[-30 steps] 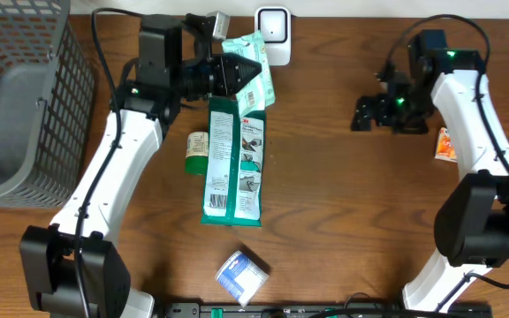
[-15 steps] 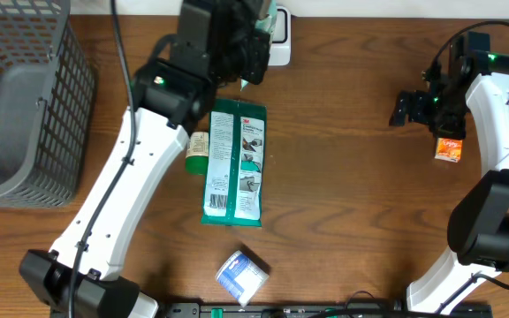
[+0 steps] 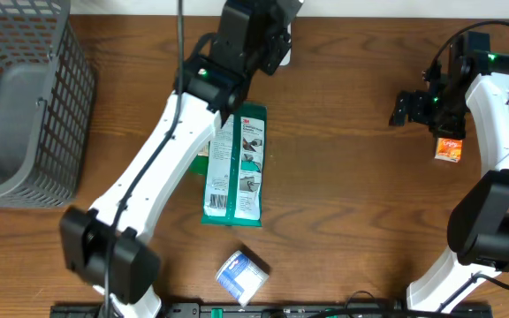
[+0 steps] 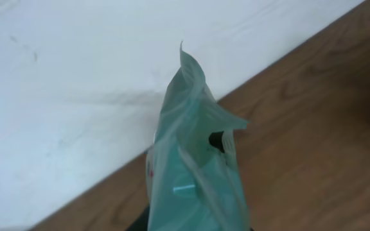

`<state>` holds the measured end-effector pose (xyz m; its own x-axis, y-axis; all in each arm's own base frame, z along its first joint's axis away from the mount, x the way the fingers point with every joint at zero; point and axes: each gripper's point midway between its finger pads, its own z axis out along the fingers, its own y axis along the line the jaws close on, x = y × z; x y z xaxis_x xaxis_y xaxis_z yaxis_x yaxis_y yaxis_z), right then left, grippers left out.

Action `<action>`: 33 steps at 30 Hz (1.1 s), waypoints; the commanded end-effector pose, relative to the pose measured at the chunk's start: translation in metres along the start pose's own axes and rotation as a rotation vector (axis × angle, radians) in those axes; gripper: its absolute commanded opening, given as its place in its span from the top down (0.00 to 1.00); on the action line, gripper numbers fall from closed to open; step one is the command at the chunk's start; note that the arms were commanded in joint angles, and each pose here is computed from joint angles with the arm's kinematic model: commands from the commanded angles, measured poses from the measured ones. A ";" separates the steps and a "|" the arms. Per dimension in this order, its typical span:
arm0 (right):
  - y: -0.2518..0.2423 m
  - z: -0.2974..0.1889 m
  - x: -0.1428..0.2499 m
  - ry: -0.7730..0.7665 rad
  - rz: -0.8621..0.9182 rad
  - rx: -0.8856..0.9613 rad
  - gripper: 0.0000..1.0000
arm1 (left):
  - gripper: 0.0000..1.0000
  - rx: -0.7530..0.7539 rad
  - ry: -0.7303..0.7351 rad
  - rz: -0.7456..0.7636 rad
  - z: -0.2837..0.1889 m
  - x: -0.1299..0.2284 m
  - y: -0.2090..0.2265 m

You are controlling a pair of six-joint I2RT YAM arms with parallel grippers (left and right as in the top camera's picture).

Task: Scan the item barcode
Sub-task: 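Raise the wipes pack with the left gripper toward the scanner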

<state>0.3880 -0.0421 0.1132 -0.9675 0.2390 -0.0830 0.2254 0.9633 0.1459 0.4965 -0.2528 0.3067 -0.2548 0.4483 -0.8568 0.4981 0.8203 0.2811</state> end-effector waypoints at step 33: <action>-0.001 -0.002 -0.001 -0.007 0.016 0.005 0.01 | 0.93 -0.444 -0.156 0.562 0.184 0.078 -0.013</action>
<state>0.3881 -0.0423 0.1132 -0.9667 0.2419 -0.0830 0.2284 0.9626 0.1454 0.6186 -0.2977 0.1441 0.0641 0.8072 -0.5867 0.1671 0.5710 0.8038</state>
